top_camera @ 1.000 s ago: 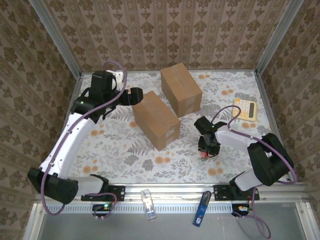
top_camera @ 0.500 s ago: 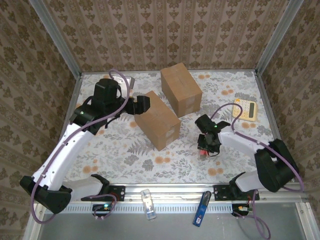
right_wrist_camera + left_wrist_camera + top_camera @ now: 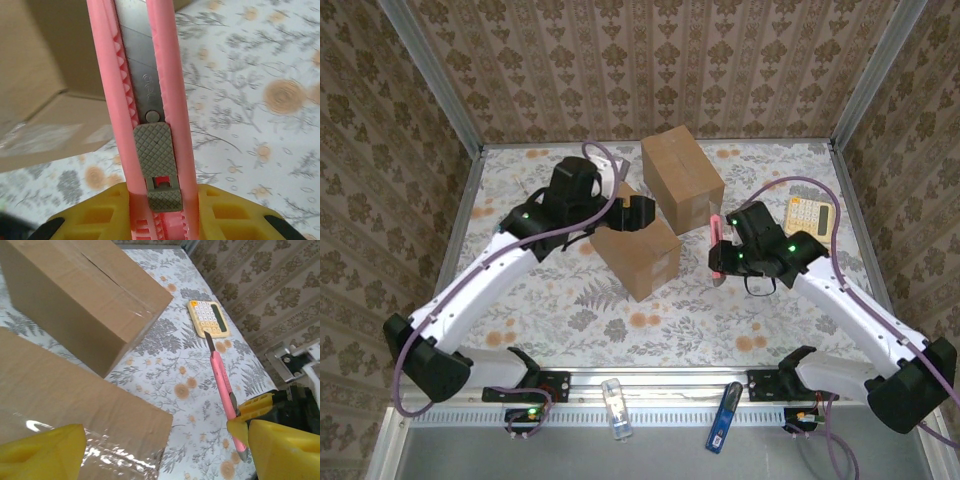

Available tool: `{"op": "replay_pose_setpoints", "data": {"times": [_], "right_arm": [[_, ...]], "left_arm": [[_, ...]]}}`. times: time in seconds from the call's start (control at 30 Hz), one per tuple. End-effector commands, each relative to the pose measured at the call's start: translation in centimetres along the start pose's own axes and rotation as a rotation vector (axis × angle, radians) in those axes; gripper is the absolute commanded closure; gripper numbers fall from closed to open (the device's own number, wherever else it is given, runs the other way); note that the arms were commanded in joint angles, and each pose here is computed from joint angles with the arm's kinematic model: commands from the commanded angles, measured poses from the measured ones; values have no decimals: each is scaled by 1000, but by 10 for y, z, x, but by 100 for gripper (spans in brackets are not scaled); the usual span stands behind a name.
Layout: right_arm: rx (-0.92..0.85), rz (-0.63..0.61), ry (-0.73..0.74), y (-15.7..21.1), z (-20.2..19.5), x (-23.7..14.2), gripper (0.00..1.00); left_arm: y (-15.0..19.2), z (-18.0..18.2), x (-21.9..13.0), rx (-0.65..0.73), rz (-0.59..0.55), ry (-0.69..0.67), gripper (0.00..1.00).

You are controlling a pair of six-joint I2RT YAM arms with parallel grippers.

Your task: Unpack the express box

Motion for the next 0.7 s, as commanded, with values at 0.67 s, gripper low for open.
{"op": "replay_pose_setpoints", "data": {"times": [0.67], "right_arm": [[-177, -80, -359, -36, 85, -20, 70]], "left_arm": [[10, -33, 63, -60, 70, 170, 27]]}}
Point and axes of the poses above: each hand's point on the last joint's axis, 136 mm out from that joint toward the fingers, its own x axis out along the fingers, its own z axis along the line the jaws close on, y = z × x, the point moved 5 cm from there along -x, back along the fingers, and after that the axes turned 6 degrees about -x, right-handed, at the moved point
